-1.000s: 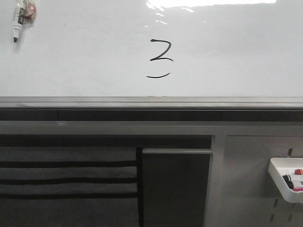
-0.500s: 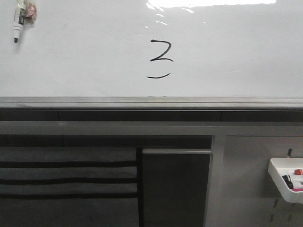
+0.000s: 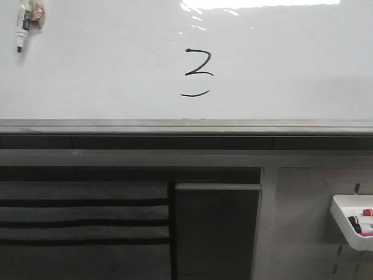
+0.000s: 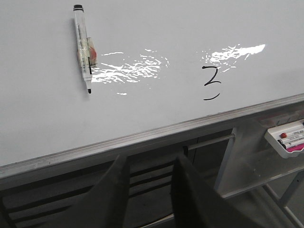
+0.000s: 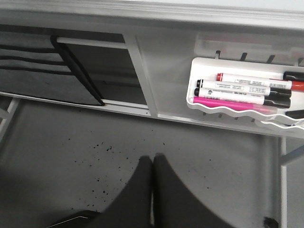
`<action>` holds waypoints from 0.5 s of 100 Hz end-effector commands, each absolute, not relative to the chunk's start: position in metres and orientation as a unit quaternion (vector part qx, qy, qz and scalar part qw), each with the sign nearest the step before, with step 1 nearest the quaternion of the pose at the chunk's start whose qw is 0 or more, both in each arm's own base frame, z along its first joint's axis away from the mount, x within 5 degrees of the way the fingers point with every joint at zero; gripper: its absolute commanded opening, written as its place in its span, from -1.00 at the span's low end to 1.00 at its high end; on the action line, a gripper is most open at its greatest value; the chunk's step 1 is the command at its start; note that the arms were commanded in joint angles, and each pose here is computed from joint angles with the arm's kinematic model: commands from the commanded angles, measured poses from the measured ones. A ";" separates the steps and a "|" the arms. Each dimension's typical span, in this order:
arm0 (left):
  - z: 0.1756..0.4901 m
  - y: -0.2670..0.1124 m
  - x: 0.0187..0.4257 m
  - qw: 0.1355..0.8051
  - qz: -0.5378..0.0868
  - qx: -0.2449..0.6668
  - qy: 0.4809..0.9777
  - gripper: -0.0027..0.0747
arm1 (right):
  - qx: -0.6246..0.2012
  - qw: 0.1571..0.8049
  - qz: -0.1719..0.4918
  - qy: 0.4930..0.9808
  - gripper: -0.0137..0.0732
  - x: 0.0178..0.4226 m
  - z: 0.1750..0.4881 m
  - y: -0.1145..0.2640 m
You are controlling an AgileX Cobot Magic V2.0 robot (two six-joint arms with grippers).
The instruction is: Write number 3 on whiteboard
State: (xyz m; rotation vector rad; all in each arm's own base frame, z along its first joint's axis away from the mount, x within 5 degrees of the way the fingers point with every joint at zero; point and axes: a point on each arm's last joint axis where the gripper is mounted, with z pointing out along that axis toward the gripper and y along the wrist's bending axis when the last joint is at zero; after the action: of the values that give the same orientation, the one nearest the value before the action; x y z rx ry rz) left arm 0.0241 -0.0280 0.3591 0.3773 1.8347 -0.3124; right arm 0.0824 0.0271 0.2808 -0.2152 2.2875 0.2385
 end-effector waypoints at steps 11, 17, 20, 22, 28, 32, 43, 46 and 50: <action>0.371 -0.029 0.027 0.608 -0.148 0.146 0.766 -0.67 | -0.083 0.435 0.096 0.891 -0.86 0.086 0.291 0.027; 0.371 -0.029 0.027 0.608 -0.148 0.146 0.766 -0.72 | -0.083 0.435 0.096 0.891 -0.86 0.086 0.291 0.027; 0.371 -0.029 0.027 0.608 -0.148 0.146 0.766 -0.74 | -0.083 0.435 0.096 0.891 -0.86 0.086 0.291 0.027; 0.370 -0.028 0.027 0.609 -0.145 0.146 0.766 -0.76 | -0.083 0.435 0.096 0.891 -0.86 0.086 0.291 0.027; 0.369 -0.024 0.028 0.611 -0.106 0.151 0.770 -0.84 | -0.083 0.435 0.096 0.891 -0.86 0.086 0.291 0.027; 0.366 -0.020 0.031 0.609 -0.072 0.156 0.775 -0.89 | -0.083 0.435 0.096 0.891 -0.86 0.086 0.291 0.027; 0.351 -0.011 0.035 0.627 -0.002 0.155 0.763 -0.98 | -0.083 0.435 0.096 0.891 -0.86 0.086 0.291 0.027; 0.343 -0.009 0.036 0.644 0.013 0.149 0.751 -0.98 | -0.083 0.435 0.096 0.891 -0.86 0.086 0.291 0.027; 0.335 -0.008 0.037 0.665 0.023 0.140 0.733 -0.98 | -0.083 0.435 0.096 0.891 -0.86 0.086 0.291 0.027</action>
State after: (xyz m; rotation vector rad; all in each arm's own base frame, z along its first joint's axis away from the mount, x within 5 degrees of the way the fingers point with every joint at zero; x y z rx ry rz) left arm 0.0330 -0.0121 0.3326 0.3793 1.8365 -0.0276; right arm 0.0819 0.0270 0.2798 -0.2142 2.2974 0.2377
